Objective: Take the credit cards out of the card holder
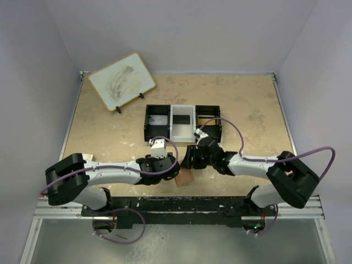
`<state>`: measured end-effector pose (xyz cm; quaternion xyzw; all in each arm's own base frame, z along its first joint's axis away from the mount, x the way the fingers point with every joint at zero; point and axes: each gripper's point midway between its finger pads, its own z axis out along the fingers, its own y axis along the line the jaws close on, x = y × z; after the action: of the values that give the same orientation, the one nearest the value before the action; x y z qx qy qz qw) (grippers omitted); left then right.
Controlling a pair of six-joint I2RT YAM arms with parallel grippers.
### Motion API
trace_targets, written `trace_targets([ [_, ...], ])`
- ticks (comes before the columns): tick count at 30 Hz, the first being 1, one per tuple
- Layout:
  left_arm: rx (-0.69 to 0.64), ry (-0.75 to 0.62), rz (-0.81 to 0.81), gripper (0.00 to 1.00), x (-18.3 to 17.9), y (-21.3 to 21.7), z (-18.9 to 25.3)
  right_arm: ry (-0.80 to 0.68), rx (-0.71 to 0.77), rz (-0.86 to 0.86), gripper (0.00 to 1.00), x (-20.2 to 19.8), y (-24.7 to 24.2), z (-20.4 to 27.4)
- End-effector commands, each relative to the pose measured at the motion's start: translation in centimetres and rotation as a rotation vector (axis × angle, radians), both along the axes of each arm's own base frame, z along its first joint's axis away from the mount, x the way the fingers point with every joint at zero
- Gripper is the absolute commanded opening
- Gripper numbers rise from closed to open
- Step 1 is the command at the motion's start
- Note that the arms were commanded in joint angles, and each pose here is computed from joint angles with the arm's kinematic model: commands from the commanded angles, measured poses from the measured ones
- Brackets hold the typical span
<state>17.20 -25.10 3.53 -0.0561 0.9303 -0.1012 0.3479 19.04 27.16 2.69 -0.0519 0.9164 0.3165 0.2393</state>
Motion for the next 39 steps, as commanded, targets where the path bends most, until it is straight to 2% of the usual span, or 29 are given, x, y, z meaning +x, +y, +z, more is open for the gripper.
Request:
trace_targets([
  [1, 0.038, -0.049, 0.052, 0.63, 0.7, 0.9, 0.1, 0.027, -0.075, 0.003, 0.56, -0.5, -0.7, -1.7],
  [7, 0.001, -0.04, 0.025, 0.65, 0.5, -0.6, 0.2, 0.04, -0.091, -0.016, 0.55, -0.6, -1.0, -2.1],
  [10, -0.023, -0.038, 0.035, 0.62, 0.2, -1.0, 0.2, 0.038, -0.084, -0.029, 0.55, -0.7, -1.1, -2.1],
  [13, -0.04, -0.028, 0.046, 0.55, -0.2, -0.9, -0.3, 0.037, -0.09, -0.035, 0.55, -0.7, -1.4, -2.1],
  [17, -0.095, -0.002, 0.033, 0.38, -1.0, -1.9, -0.8, 0.028, -0.09, -0.041, 0.54, -0.6, -1.5, -1.7],
  [20, -0.118, 0.002, 0.034, 0.31, -1.4, -2.3, -0.8, 0.017, -0.088, -0.042, 0.54, -0.5, -1.4, -1.4],
  [23, -0.129, -0.006, 0.047, 0.24, -1.6, -2.2, -0.7, 0.007, -0.091, -0.042, 0.54, -0.3, -1.4, -1.1],
  [30, -0.098, -0.045, 0.069, 0.01, -1.0, -1.4, -0.3, -0.017, -0.08, -0.039, 0.54, -0.1, -1.4, -0.4],
  [39, -0.149, -0.153, -0.03, 0.0, 0.1, -3.0, 4.9, -0.099, -0.012, -0.069, 0.56, 0.4, -1.7, 2.9],
])
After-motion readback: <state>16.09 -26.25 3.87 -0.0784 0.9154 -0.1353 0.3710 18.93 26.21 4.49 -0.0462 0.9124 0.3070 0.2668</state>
